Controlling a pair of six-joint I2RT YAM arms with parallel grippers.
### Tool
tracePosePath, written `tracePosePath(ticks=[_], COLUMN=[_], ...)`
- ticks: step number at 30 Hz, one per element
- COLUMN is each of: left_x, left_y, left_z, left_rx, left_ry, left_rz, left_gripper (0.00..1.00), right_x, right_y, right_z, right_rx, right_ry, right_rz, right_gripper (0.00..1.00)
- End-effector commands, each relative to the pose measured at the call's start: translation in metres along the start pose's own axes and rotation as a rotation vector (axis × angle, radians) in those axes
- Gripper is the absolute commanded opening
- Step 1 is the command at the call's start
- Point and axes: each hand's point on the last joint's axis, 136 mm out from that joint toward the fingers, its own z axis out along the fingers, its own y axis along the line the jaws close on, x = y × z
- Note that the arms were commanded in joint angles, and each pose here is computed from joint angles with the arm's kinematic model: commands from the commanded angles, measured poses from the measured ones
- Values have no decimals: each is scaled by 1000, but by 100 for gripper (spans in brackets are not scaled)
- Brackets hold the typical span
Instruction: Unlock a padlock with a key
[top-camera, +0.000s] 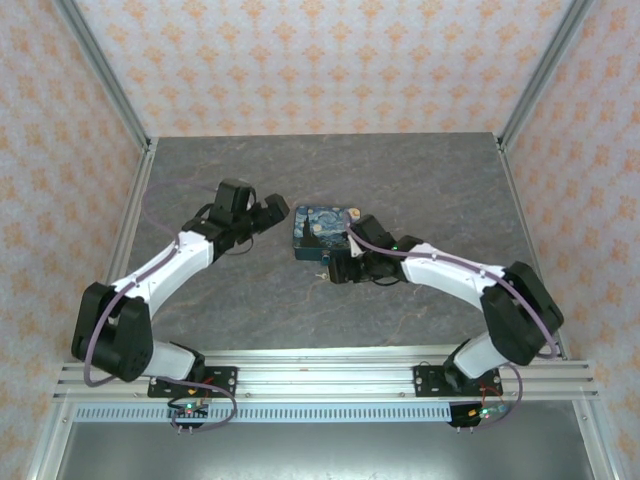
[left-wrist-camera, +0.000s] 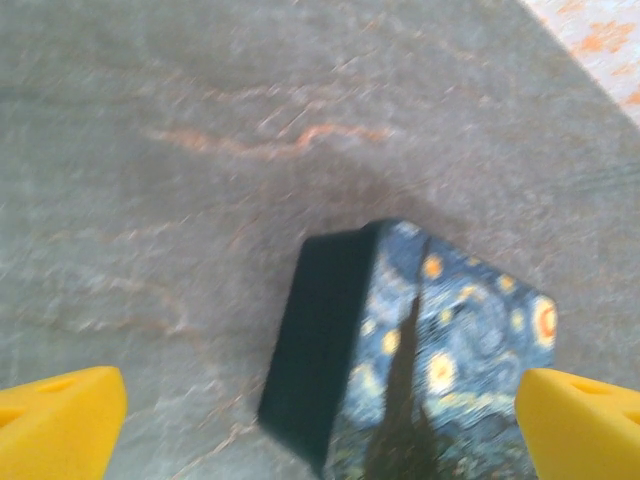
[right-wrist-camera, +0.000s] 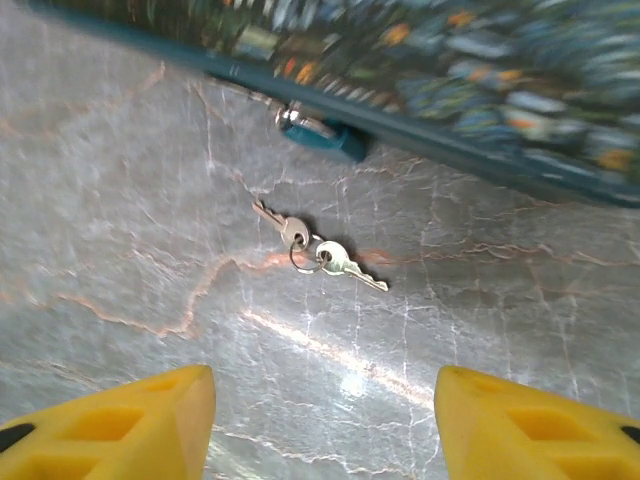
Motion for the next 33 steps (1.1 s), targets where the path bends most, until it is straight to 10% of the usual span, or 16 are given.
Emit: tracePosePath(ticks=[1, 33], left_x=[17, 21], left_y=[16, 17], left_z=[-3, 5], left_rx=[-24, -13], left_ry=[27, 46], left_rz=[-40, -59], left_gripper=[100, 100], right_x=[1, 17], right_y=[-7, 10], right_z=[7, 50], right_rx=[82, 138], right_ry=[50, 135], right_rz=[-105, -206], right_gripper=[56, 45])
